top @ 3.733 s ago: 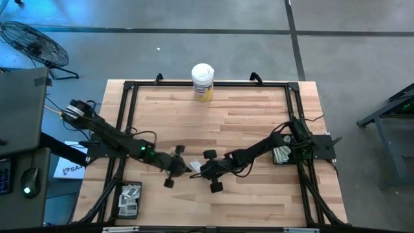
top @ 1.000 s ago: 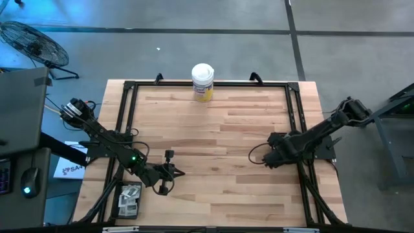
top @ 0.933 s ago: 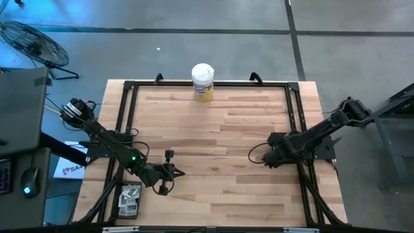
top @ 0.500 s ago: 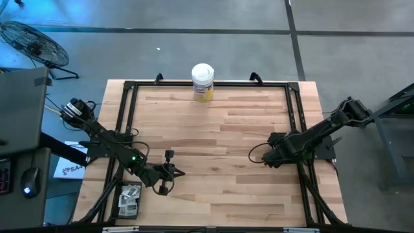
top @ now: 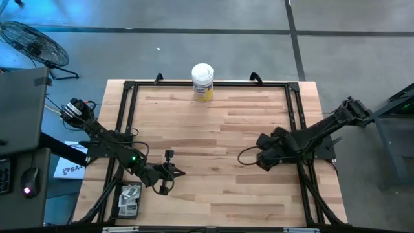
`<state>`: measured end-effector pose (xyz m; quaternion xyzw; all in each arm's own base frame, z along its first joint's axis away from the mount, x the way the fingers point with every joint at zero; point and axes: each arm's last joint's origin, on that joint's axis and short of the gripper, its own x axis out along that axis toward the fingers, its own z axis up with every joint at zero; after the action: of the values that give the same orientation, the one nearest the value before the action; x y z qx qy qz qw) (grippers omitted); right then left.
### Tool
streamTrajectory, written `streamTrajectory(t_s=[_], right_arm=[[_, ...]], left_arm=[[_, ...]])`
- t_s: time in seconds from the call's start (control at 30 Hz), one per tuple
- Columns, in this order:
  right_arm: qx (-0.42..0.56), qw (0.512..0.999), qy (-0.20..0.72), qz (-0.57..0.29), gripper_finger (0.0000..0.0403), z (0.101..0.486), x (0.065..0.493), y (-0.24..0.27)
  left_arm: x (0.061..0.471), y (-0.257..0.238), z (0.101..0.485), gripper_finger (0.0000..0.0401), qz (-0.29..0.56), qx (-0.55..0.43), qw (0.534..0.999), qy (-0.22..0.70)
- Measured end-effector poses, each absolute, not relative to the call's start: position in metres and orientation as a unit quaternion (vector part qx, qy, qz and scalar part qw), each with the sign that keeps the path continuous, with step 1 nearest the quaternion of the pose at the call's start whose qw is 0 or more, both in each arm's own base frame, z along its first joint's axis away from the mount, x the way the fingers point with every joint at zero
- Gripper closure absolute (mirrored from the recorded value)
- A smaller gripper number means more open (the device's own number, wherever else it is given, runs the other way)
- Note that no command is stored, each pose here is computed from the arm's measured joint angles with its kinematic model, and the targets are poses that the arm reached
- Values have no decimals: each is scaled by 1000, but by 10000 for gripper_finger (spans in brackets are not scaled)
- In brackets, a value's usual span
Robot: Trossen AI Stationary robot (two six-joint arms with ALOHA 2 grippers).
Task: Pick & Place First Aid Supplies
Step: Return to Home Position
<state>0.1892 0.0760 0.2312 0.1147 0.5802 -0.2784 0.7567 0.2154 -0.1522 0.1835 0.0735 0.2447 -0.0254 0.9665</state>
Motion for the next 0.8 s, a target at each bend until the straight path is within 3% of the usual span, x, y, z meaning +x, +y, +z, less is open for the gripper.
streamTrajectory(t_s=[0.4,0.8], right_arm=[[73,918,371,-115,383,247,244,89],[77,966,246,11,400,190,242,76]], left_arm=[[216,-153,185,398,-24,66,969,238],[216,-153,185,398,-24,64,969,238]])
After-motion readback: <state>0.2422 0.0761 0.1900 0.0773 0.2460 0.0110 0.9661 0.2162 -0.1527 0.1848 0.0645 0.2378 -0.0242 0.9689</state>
